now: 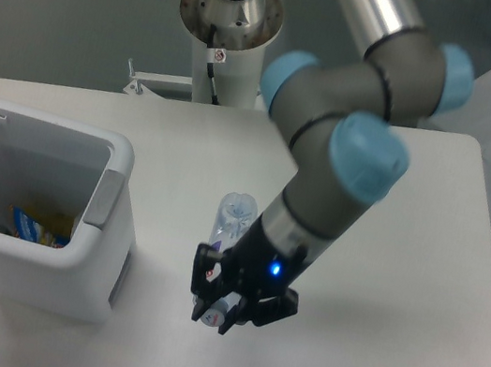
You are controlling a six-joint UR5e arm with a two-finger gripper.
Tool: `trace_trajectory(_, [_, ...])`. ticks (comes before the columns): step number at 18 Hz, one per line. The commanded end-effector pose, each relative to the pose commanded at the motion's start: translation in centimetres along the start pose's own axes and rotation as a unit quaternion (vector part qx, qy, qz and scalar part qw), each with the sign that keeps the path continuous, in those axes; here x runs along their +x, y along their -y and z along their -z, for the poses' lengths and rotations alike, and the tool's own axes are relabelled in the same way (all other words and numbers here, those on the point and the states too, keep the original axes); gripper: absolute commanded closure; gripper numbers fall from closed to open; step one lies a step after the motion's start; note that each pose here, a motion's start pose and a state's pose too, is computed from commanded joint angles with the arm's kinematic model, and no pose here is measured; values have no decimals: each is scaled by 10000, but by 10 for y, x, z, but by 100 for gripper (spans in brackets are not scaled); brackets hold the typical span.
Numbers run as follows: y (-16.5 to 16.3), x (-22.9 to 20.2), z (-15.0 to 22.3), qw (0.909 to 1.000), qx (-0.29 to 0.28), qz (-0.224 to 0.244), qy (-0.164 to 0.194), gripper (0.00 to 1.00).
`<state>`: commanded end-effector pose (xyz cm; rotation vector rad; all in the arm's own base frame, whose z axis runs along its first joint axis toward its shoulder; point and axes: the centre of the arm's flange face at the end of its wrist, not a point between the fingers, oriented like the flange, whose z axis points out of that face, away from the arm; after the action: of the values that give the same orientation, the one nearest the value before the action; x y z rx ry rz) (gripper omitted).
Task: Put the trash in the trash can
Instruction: 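Lower the gripper around the bottle's cap end and close it, then lift the bottle, carry it over the bin, and open the gripper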
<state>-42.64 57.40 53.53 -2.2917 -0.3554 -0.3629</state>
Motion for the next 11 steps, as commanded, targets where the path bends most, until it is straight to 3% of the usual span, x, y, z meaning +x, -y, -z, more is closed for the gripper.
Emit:
trace_trajectory(4, [24,37,38,9956,851,-314,-236,93])
trace_trajectory(8, [37,72,61,9897,1191,-672,-426,94])
trace_trajectory(11, [43,104,72,9829,1377,-906,-826,94])
